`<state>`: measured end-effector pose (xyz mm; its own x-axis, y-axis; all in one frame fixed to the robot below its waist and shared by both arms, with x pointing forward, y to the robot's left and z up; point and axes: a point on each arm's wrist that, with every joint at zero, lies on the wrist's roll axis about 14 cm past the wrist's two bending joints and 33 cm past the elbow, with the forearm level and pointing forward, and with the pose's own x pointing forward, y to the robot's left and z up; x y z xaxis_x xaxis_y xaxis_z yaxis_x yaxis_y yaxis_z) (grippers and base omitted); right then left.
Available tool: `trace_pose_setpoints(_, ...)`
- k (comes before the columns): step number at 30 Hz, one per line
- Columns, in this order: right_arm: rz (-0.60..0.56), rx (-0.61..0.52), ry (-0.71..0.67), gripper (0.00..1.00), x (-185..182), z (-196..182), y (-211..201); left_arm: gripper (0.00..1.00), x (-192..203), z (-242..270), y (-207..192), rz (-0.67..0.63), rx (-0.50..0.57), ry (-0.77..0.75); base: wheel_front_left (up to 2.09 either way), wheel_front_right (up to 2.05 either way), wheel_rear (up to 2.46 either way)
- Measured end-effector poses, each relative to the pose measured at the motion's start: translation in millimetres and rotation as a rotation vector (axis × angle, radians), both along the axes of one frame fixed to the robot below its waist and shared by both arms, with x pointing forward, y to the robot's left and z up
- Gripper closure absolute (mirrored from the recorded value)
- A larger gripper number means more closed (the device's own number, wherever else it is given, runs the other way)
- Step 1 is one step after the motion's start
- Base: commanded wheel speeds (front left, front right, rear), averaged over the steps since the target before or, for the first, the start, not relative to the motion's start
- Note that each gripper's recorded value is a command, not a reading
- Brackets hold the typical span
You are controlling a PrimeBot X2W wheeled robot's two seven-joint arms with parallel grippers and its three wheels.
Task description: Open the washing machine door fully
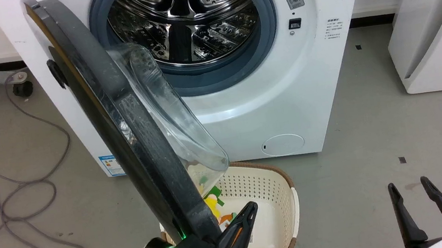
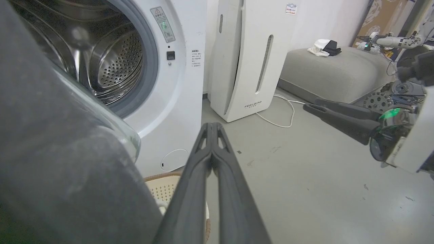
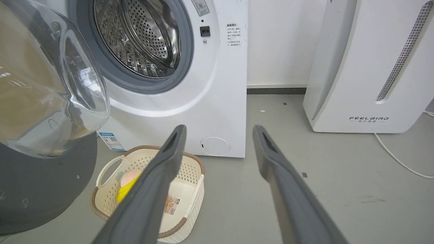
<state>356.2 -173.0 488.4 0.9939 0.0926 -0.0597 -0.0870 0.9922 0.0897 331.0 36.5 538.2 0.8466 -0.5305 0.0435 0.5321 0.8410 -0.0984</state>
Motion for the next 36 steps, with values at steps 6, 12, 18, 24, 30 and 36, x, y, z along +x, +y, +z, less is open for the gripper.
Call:
trace_pose_setpoints(6, 0.001, 0.009, 0.009, 0.00, -0.5, -2.9, 0.8, 1.00, 0.8, -2.3, 2.5, 0.014, -0.001, 0.003, 0.00, 0.00, 0.00)
trace_pose_setpoints(12, 0.006, 0.014, 0.015, 0.00, -0.6, -4.8, 2.4, 1.00, -0.8, -1.9, 9.3, 0.048, -0.004, 0.005, 0.00, 0.00, 0.00)
trace_pose_setpoints(18, 0.015, 0.019, 0.022, 0.00, 0.0, -6.7, 5.6, 1.00, -5.5, -1.3, 24.5, 0.113, -0.024, 0.017, 0.00, 0.00, 0.00)
trace_pose_setpoints(24, 0.036, 0.021, 0.024, 0.00, 2.3, -7.3, 12.2, 1.00, -12.4, 0.1, 45.3, 0.190, -0.028, 0.022, 0.00, 0.00, 0.00)
trace_pose_setpoints(30, 0.070, 0.026, 0.025, 0.00, 6.7, -7.6, 23.3, 1.00, -22.4, 2.1, 65.9, 0.277, -0.040, 0.033, 0.00, 0.00, 0.00)
trace_pose_setpoints(36, 0.110, 0.026, 0.030, 0.00, 12.5, -8.9, 36.5, 1.00, -32.4, 3.4, 87.1, 0.365, -0.051, 0.042, 0.00, 0.00, 0.00)
